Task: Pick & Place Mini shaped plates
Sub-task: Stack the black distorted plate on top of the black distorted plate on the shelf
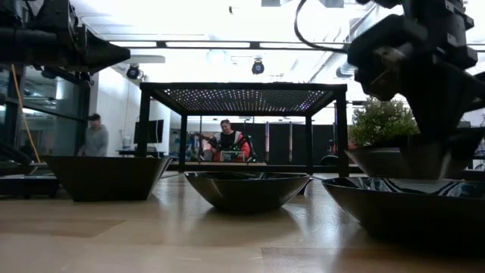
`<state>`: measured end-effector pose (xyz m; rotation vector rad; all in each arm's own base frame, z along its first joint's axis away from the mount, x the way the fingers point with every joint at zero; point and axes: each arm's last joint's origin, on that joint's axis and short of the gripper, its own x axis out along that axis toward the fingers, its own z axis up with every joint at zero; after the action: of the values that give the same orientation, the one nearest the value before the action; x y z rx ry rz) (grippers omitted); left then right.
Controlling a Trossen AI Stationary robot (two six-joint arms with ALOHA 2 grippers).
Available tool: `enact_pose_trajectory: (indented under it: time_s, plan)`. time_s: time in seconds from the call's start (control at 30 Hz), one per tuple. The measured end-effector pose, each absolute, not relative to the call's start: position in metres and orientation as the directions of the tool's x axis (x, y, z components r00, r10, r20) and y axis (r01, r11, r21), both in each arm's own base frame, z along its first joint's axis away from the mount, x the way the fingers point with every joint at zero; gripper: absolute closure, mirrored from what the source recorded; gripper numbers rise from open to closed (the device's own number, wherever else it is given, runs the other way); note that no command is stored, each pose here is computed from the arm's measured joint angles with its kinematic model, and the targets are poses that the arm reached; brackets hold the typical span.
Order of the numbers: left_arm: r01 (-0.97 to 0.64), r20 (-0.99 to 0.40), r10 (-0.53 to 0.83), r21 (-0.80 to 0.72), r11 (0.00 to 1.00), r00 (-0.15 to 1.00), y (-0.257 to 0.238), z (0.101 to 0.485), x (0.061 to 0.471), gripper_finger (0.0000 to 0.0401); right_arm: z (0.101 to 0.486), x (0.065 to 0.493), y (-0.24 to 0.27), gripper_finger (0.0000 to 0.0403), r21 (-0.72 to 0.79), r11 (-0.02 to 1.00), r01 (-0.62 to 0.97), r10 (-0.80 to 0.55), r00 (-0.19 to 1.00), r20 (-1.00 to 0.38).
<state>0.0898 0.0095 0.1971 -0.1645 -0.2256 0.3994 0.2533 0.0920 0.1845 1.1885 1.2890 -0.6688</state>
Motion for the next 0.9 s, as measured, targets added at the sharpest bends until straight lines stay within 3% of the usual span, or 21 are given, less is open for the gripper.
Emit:
enact_pose_trajectory:
  time_s: [0.53,0.9]
  plan:
    - [-0.366,0.184,0.402,-0.202,0.908,0.897,0.01,0.197,0.09,0.0368,0.235,0.243,0.068,0.0403,0.481,0.314,0.818,0.224,0.429,-0.875]
    - [-0.366,0.184,0.402,-0.202,0.909,0.897,0.01,0.197,0.09,0.0368,0.312,0.248,0.033,0.0403,0.494,0.404,0.77,0.114,0.494,-0.862]
